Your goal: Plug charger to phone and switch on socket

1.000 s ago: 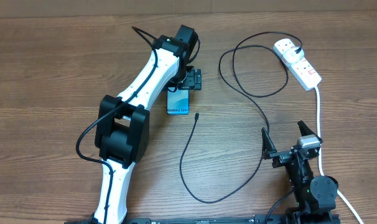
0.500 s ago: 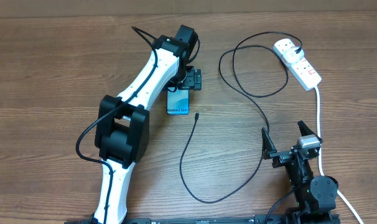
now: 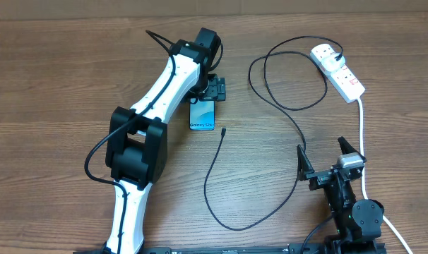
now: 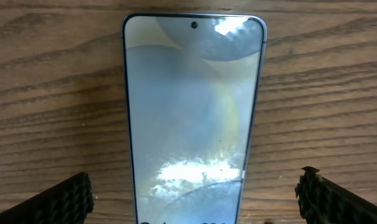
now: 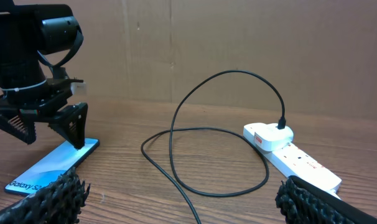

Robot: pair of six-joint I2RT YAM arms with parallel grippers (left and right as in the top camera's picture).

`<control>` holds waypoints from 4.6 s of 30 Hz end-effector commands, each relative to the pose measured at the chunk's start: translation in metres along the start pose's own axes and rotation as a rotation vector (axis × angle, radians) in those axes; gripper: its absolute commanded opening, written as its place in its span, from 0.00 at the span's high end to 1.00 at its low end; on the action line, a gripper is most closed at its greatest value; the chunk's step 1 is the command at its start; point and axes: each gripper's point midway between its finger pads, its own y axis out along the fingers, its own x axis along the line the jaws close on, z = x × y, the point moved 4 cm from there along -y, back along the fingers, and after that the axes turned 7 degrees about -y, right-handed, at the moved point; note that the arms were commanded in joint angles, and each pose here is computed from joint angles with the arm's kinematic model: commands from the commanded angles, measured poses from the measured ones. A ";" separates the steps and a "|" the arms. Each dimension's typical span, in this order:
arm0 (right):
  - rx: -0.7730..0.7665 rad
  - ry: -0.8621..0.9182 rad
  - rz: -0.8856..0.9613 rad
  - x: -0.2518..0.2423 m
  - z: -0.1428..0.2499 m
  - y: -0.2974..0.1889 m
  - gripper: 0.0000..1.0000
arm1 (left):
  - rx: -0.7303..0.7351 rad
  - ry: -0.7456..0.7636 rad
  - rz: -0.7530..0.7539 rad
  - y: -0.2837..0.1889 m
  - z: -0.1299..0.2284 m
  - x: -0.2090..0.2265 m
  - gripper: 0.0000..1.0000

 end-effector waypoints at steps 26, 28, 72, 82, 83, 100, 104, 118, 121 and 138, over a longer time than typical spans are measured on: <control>-0.004 0.006 0.005 0.000 0.002 0.000 0.00 | 0.031 0.005 -0.006 0.028 0.001 0.000 0.00; -0.003 0.006 0.005 0.000 0.002 0.000 0.00 | 0.026 0.005 -0.003 0.028 0.001 0.000 0.00; -0.003 0.006 0.005 0.000 0.002 0.000 0.00 | 0.040 0.013 -0.010 0.028 0.003 0.001 0.00; -0.003 0.006 0.005 0.000 0.002 0.000 0.00 | 0.032 0.019 -0.006 0.028 0.002 0.000 0.00; -0.003 0.006 0.005 0.000 0.002 0.000 0.00 | 0.026 0.026 -0.003 0.028 0.000 0.000 0.00; -0.004 0.006 0.005 0.000 0.002 0.000 0.00 | 0.034 0.043 -0.007 0.028 0.002 0.000 0.00; -0.003 0.006 0.006 0.000 0.002 0.000 0.00 | 0.036 0.043 -0.008 0.028 0.002 0.001 0.00; -0.003 0.006 0.005 0.000 0.002 0.000 0.00 | 0.057 0.043 -0.020 0.041 0.011 0.006 0.00; -0.004 0.006 0.005 0.000 0.002 0.000 0.00 | 0.057 0.043 -0.021 0.044 0.011 0.006 0.00; -0.003 0.006 0.005 0.000 0.002 0.000 0.00 | 0.046 0.043 -0.015 0.044 0.009 0.005 0.00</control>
